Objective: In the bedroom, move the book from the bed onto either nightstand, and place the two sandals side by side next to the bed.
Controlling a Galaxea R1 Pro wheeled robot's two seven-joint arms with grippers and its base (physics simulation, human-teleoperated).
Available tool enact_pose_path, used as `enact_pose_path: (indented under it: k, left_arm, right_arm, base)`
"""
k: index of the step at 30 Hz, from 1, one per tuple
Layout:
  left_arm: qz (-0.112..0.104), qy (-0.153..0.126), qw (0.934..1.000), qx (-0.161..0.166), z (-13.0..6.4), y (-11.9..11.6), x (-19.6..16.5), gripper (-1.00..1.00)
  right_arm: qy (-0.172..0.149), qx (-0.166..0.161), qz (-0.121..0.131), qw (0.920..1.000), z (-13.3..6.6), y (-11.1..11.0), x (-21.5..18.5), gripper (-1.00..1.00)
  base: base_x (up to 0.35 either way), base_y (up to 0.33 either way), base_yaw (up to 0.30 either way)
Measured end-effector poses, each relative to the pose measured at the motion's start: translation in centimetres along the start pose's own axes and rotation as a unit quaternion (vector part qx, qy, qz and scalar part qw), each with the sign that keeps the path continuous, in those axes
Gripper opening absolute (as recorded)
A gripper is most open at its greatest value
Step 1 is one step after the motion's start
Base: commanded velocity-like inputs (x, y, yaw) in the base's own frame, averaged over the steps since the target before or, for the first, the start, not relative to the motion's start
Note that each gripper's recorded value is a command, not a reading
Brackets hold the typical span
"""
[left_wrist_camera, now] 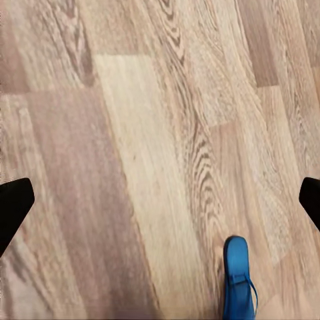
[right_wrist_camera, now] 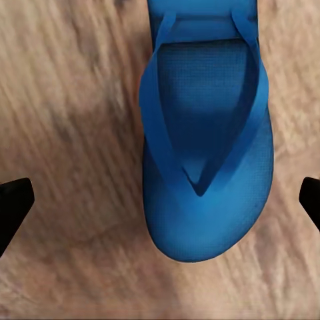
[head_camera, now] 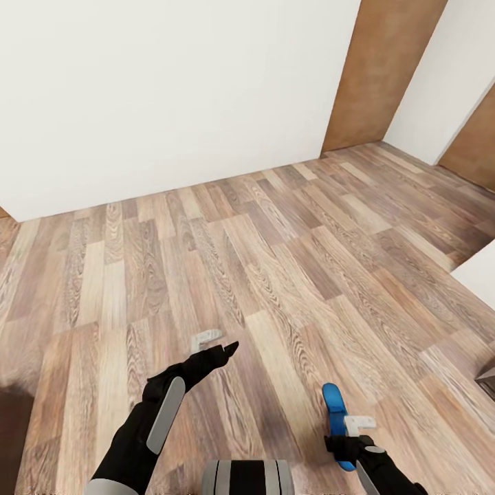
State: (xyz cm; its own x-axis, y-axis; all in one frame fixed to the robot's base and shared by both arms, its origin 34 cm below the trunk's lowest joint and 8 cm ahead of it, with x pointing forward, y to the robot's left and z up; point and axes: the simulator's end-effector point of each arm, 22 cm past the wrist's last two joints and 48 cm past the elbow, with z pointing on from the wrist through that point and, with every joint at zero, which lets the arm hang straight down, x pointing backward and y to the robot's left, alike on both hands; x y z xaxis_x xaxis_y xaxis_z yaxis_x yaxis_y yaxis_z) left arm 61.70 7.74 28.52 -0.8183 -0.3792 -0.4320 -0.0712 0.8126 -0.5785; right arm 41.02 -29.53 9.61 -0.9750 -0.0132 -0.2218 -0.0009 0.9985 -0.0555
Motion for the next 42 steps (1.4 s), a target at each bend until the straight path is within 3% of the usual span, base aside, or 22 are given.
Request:
enact_pose_path:
  k: [9,19,42]
  left_arm:
    - [-0.004,0.005,1.0,-0.004,0.4,0.6,0.6,1.0]
    - [-0.001,-0.02,0.9998,-0.004,0.4,0.7,-0.5,1.0]
    - [-0.003,-0.018,0.9998,-0.006,0.6,1.0,-0.2,1.0]
  right_arm:
    - [0.008,0.0,0.0,1.0,0.4,0.1,0.8,1.0]
    - [0.008,0.0,0.0,1.0,0.4,0.1,0.8,1.0]
    - [0.012,-0.001,-0.001,0.9999,0.6,0.1,1.2,1.0]
  base:
    - [0.0,0.0,0.0]
    - [0.107,0.0,0.0]
    - [0.048,-0.013,0.0]
